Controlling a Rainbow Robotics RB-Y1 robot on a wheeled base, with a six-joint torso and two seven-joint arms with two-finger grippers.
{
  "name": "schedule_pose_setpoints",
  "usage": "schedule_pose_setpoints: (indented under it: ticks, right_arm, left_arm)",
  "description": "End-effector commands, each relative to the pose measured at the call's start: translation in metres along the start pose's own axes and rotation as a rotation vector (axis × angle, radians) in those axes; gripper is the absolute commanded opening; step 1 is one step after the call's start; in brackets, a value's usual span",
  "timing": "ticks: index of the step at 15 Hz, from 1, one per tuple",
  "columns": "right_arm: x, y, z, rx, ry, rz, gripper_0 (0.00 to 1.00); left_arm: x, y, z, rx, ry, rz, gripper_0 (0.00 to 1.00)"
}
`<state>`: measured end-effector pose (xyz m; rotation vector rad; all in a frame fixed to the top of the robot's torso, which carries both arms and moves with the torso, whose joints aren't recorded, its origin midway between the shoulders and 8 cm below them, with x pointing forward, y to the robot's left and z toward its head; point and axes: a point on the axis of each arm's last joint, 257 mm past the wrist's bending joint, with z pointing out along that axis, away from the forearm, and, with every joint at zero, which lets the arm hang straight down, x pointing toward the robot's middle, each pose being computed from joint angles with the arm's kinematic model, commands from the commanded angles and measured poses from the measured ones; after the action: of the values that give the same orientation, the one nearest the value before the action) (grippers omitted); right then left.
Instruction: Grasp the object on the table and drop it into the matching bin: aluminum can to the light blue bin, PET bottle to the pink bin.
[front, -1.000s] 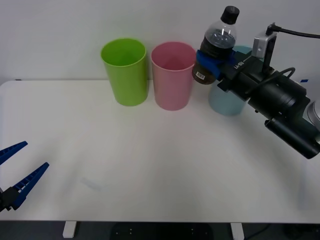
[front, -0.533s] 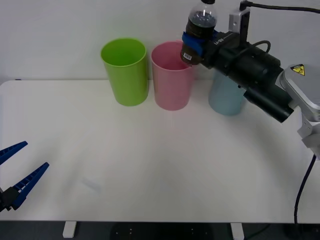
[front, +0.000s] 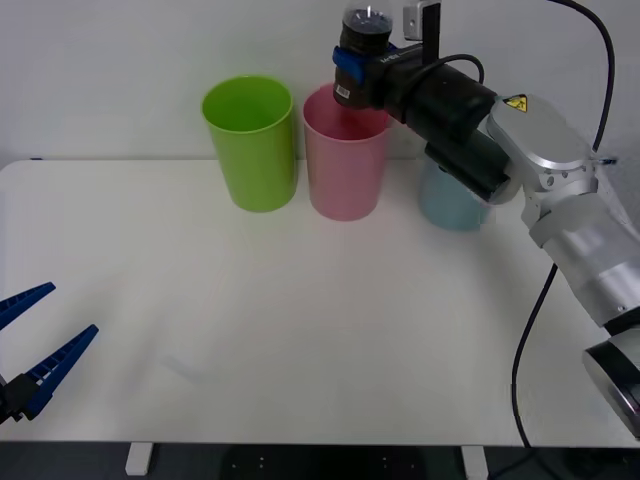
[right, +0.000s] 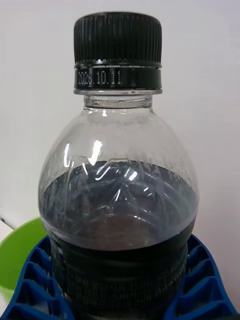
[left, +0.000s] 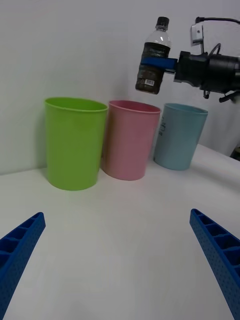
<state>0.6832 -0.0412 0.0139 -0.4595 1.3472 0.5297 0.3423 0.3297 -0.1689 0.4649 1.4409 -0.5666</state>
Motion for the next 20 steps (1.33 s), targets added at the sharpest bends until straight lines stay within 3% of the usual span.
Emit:
schedule_pose_setpoints:
  ticks: [1, 4, 7, 8, 9, 10, 16, 20]
  right_arm:
    - [0.003, -0.001, 0.012, 0.074, -0.004, -0.002, 0.00]
    - [0.007, -0.001, 0.014, 0.101, -0.005, 0.002, 0.00]
    - [0.006, -0.001, 0.014, 0.101, -0.007, 0.000, 0.12]
    - [0.004, -0.002, 0.014, 0.101, -0.008, -0.003, 0.27]
    - [0.005, -0.003, 0.013, 0.103, -0.006, -0.004, 0.76]
    - [0.004, -0.003, 0.014, 0.102, -0.007, -0.008, 1.00]
    - [0.005, -0.003, 0.012, 0.103, -0.007, -0.013, 1.00]
    - [0.001, -0.001, -0.008, 0.087, -0.037, -0.014, 1.00]
  left_arm:
    - [0.000, 0.000, 0.000, 0.000, 0.000, 0.000, 1.00]
    - [0.000, 0.000, 0.000, 0.000, 0.000, 0.000, 1.00]
    - [0.000, 0.000, 0.000, 0.000, 0.000, 0.000, 1.00]
    - [0.000, 0.000, 0.000, 0.000, 0.000, 0.000, 1.00]
    - [0.000, 0.000, 0.000, 0.000, 0.000, 0.000, 1.00]
    - [0.000, 0.000, 0.000, 0.000, 0.000, 0.000, 1.00]
    - [0.000, 0.000, 0.000, 0.000, 0.000, 0.000, 1.00]
    - [0.000, 0.000, 0.000, 0.000, 0.000, 0.000, 1.00]
